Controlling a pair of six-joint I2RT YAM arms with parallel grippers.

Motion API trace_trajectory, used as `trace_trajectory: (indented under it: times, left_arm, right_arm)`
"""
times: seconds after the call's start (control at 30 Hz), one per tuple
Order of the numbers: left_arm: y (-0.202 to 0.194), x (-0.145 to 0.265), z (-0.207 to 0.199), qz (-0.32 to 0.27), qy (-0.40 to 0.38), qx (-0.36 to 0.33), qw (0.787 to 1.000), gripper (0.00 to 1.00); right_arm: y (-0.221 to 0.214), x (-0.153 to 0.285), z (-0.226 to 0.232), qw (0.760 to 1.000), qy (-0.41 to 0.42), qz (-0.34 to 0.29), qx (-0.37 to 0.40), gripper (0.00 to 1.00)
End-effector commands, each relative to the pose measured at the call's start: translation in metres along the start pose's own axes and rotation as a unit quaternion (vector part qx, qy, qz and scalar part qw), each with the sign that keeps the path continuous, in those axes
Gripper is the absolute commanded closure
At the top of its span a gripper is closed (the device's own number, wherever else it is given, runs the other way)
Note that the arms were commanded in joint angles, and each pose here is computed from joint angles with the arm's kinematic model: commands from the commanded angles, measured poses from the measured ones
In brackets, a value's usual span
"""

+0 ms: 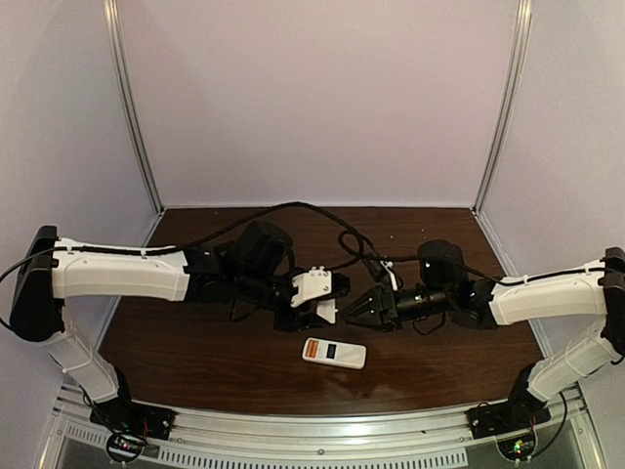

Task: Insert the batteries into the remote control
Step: Pass from the left arm to the right

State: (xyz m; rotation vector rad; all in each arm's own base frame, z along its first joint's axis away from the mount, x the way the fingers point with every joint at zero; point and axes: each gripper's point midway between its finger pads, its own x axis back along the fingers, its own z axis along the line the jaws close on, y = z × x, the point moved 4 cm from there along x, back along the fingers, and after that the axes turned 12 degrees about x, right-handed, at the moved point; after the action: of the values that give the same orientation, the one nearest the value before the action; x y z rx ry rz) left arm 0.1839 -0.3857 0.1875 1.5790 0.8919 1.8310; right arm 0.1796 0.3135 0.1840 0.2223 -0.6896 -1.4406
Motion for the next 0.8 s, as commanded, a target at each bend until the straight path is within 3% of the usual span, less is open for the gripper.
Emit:
trace_trajectory:
  times: [0.0, 0.33, 0.77]
  left_arm:
    - [0.008, -0.003, -0.002, 0.002, 0.006, 0.0, 1.0, 0.56]
    - [0.015, -0.003, -0.004, -0.003, 0.004, -0.004, 1.0, 0.55]
    - [0.015, -0.002, -0.002, -0.006, 0.014, -0.005, 1.0, 0.5]
  right_arm:
    - [0.015, -0.006, 0.008, 1.0, 0.01, -0.025, 0.005, 0.59]
    - [0.018, -0.018, 0.007, 1.0, 0.019, -0.023, 0.005, 0.65]
    - [0.019, -0.022, 0.017, 0.997, 0.069, -0.027, -0.004, 0.95]
